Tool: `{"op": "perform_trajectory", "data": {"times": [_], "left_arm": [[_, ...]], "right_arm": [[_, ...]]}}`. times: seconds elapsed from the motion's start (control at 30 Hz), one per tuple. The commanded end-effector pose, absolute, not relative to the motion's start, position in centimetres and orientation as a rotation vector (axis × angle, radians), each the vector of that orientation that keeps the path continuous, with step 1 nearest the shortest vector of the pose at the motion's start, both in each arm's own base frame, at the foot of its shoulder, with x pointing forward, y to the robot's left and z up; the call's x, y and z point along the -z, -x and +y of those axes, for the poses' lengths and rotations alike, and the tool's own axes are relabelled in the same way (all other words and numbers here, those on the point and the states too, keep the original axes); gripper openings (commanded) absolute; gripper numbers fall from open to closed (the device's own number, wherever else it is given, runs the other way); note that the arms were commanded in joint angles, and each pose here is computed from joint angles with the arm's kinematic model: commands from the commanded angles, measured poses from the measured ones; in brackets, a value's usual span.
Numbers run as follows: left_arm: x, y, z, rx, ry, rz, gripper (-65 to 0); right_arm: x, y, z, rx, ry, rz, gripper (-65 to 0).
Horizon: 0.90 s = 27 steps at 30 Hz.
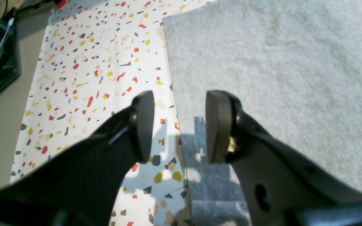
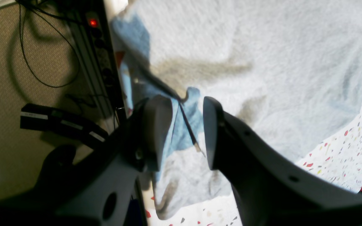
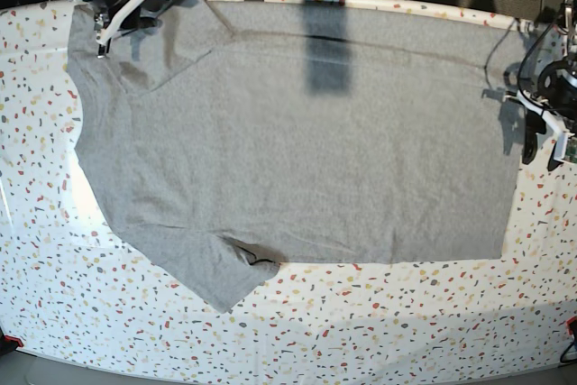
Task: Fold the T-shirt properly
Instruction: 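Grasp the shirt's shoulder edge with the right gripper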
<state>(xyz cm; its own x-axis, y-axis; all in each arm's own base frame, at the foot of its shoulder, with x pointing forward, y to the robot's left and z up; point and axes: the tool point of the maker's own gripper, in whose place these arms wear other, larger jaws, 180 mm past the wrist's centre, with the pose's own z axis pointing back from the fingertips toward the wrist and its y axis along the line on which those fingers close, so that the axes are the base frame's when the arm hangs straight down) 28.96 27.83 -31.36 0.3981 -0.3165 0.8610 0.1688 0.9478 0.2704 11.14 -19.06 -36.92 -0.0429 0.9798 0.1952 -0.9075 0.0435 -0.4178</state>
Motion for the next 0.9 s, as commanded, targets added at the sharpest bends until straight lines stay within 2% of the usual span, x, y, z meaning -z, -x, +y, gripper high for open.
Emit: {"op": "perform_trajectory", "data": {"times": [0.0,0.57,0.87], "left_arm": [[29.8,-29.5,28.1,0.318,-0.161,-1.172,-39.0],[29.6,-29.6,28.0,0.320,-0.160,-1.187,-39.0],[29.4,-29.7,27.9,0.321,-0.159,-1.195,-39.0]], "right_arm": [[36.4,-11.4,-18.7,-1.549,0.177,-0.528,-43.4],[38.2,-10.2,-19.9,-1.547,0.134,-0.467,-43.4],[37.8,-11.3,-19.3,-1.523,0.142,-0.543,-43.4]]}}
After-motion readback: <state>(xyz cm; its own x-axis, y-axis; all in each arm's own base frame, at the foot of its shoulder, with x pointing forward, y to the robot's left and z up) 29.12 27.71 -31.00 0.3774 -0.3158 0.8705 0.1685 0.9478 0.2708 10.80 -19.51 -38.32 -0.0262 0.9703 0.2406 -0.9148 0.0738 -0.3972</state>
